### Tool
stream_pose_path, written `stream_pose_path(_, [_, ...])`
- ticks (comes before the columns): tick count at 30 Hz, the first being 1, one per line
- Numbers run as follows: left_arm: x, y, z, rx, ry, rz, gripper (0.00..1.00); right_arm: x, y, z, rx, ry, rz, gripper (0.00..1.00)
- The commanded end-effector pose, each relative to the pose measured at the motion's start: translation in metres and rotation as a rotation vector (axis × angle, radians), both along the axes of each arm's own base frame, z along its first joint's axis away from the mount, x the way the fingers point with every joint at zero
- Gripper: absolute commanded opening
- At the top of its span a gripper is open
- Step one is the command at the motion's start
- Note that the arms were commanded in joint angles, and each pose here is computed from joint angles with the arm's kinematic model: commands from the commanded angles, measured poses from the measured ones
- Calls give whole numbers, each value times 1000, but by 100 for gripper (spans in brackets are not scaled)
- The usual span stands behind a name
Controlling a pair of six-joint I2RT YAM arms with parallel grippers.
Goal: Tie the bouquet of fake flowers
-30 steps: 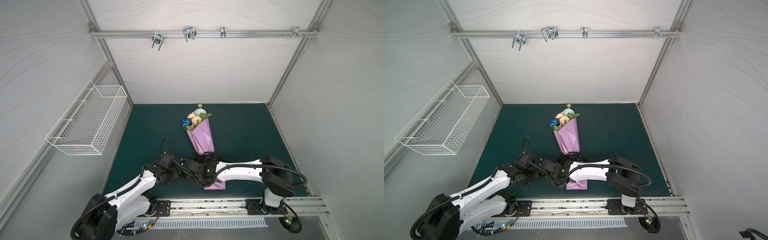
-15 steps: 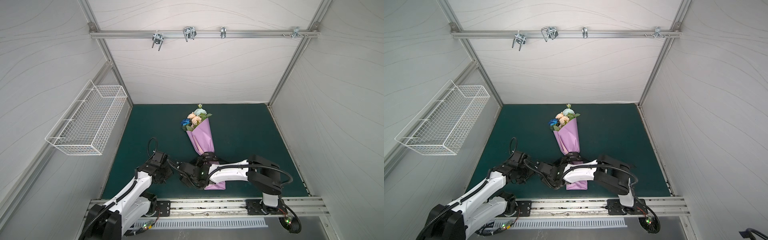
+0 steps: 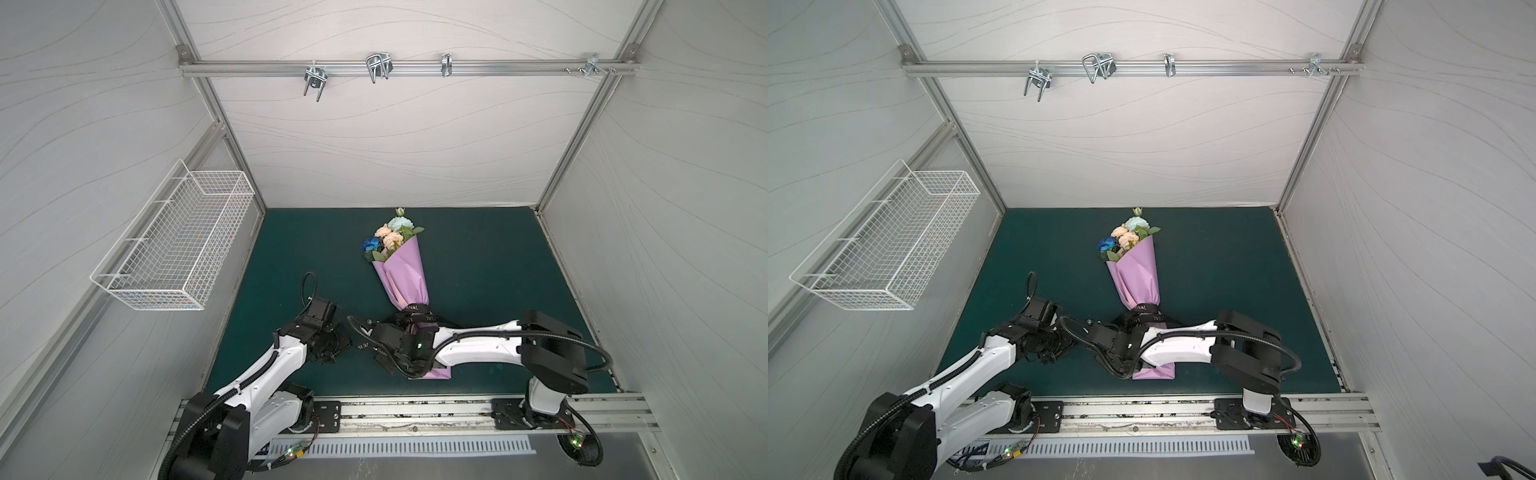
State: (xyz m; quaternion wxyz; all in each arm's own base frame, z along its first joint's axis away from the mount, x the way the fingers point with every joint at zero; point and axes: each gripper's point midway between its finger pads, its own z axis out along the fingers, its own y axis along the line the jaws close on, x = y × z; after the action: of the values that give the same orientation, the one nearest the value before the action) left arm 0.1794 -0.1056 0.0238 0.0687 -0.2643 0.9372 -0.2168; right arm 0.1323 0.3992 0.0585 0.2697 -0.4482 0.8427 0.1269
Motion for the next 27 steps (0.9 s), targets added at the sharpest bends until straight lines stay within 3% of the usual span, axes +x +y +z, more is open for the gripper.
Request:
stream_pose_path(1, [-4, -32, 14, -143, -5, -74, 34, 4, -20, 10, 10, 22, -81, 0])
stream_pose_path(3, [-10, -45, 18, -162, -3, -106, 32, 6, -25, 13, 24, 32, -107, 0])
stream_pose_path(8, [-13, -59, 10, -185, 28, -139, 16, 9, -30, 23, 53, 29, -137, 0])
stream_pose_path(14, [-7, -65, -13, -188, 69, -132, 15, 12, -36, 32, 74, 19, -157, 0])
stream_pose_path(19, [15, -62, -29, -124, 59, -100, 10, 13, -38, 38, 94, 14, -163, 0])
stream_pose_path(27, [46, -2, -53, 128, 63, 14, 6, 10, -34, 47, 132, 13, -130, 0])
